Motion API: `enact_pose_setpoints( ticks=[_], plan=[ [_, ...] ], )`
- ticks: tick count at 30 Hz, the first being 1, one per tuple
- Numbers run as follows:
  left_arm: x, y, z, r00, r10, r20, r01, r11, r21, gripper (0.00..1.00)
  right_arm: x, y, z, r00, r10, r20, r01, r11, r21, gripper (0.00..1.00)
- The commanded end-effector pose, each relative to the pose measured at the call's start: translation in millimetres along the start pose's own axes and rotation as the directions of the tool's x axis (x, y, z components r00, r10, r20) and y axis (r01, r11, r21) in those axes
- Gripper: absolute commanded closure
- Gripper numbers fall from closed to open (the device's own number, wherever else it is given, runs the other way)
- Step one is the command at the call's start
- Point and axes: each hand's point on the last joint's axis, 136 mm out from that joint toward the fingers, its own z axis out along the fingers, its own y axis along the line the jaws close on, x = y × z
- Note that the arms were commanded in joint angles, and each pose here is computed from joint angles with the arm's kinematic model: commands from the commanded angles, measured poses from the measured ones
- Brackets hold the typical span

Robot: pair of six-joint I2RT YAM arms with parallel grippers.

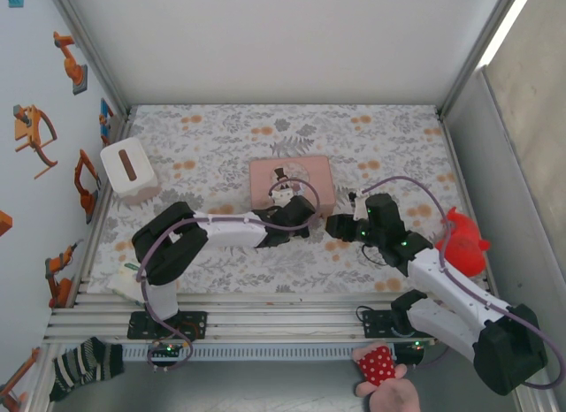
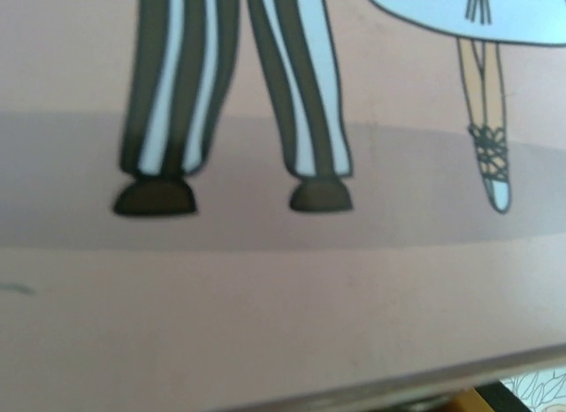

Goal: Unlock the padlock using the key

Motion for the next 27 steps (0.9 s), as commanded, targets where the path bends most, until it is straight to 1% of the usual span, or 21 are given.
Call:
enact_pose_setpoints(
  ticks=[1, 6, 9, 16, 20, 23, 27],
  plan=[
    [-16, -26, -32, 0.999, -0.033, -0.032, 0.035, 0.997, 0.070, 0.80, 14, -2, 2, 0.998, 0.029, -0.053, -0.030, 0.999, -0.021, 0.59],
    [-13, -35, -49, 0.991, -0.057, -0.122, 0.070, 0.991, 0.110, 0.81, 24, 6, 8, 0.995, 0.039, -0.094, -0.048, 0.995, -0.092, 0.59],
    [-11, -40, -51, 0.981, -0.084, -0.178, 0.110, 0.983, 0.146, 0.81, 32, 7, 12, 0.991, 0.051, -0.125, -0.065, 0.991, -0.115, 0.61],
    [-10, -50, -52, 0.957, -0.097, -0.272, 0.152, 0.970, 0.191, 0.82, 49, 11, 27, 0.980, 0.096, -0.174, -0.131, 0.970, -0.204, 0.64],
    [-11, -56, -54, 0.950, -0.102, -0.295, 0.170, 0.962, 0.215, 0.83, 51, 13, 35, 0.982, 0.088, -0.166, -0.128, 0.960, -0.248, 0.64],
    [-13, -59, -56, 0.944, -0.109, -0.311, 0.185, 0.956, 0.228, 0.83, 48, 14, 39, 0.989, 0.059, -0.135, -0.095, 0.957, -0.275, 0.64],
    [-12, -64, -60, 0.925, -0.129, -0.358, 0.228, 0.941, 0.251, 0.83, 45, 17, 42, 0.994, 0.017, -0.108, -0.049, 0.952, -0.301, 0.63]
  ],
)
